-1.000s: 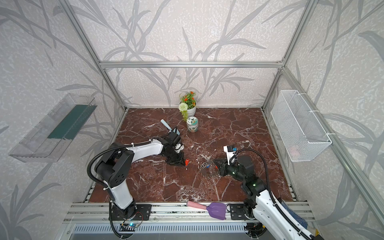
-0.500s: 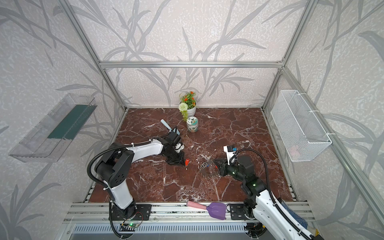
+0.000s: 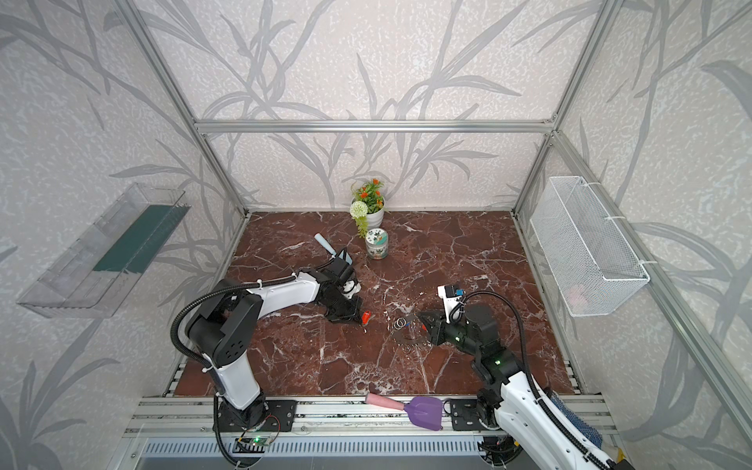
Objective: Put the keys on the keyring
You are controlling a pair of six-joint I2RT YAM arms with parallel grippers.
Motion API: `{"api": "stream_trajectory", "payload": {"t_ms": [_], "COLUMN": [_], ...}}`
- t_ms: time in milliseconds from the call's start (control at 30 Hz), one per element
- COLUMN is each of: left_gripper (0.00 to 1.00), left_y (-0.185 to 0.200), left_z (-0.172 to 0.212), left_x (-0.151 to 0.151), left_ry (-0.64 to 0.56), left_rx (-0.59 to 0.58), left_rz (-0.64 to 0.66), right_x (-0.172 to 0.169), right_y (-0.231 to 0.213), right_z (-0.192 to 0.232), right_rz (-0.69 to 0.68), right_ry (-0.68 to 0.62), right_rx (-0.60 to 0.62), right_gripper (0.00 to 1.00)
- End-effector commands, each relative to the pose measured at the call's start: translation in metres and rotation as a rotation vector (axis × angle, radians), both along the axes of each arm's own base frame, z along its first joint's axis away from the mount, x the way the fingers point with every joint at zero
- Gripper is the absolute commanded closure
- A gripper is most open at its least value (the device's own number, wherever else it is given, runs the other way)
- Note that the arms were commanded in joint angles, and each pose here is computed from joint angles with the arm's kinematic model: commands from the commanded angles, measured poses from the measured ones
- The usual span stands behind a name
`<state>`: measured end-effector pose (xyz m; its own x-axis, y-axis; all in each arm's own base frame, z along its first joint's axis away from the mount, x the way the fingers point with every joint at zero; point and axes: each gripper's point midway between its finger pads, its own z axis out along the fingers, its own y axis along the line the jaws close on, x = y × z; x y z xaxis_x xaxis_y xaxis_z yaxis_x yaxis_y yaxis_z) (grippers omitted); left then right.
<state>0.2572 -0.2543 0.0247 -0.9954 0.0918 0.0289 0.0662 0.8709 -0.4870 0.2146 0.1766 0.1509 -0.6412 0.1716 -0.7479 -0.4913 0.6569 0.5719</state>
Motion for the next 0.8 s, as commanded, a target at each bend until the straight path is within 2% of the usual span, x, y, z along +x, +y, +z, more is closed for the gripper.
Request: {"api": "stream_trajectory", "payload": {"t_ms": [0,167,367,600,767], "left_gripper": [1.0,1.0,1.0,1.0,1.0], "left_y": [0.001,0.015,0.034,0.043,0.043], "left_z": [0.013,0.046,0.1,0.172,0.213], "left_x": [0.003,0.009,0.006,-0.005,-0.017], "left_ry": [-0.045,-0.19,-0.411,-0.705,-0.827], "left_rx": [-0.007,0.014,-0.016,-0.151,-0.226], "left_rz": [0.013,0.048,0.055,0.017,-0.037], "right_x": [-0.002,0.004,0.011,0.015,0.012], "right_y": [0.001,0.001,0.005,0.015,0.024], "right_z": [-0.003,0.003,0.016,0.045,0.063], "right_rz": [0.011,0.002,0.012,0.051,0.089], "right_ry": [-0.014,-0.05,-0.123,-0.282,-0.411], "right_rx": [-0.006,-0.002,0.011,0.049,0.043], "right_gripper": [1.0,1.0,1.0,1.0,1.0]}}
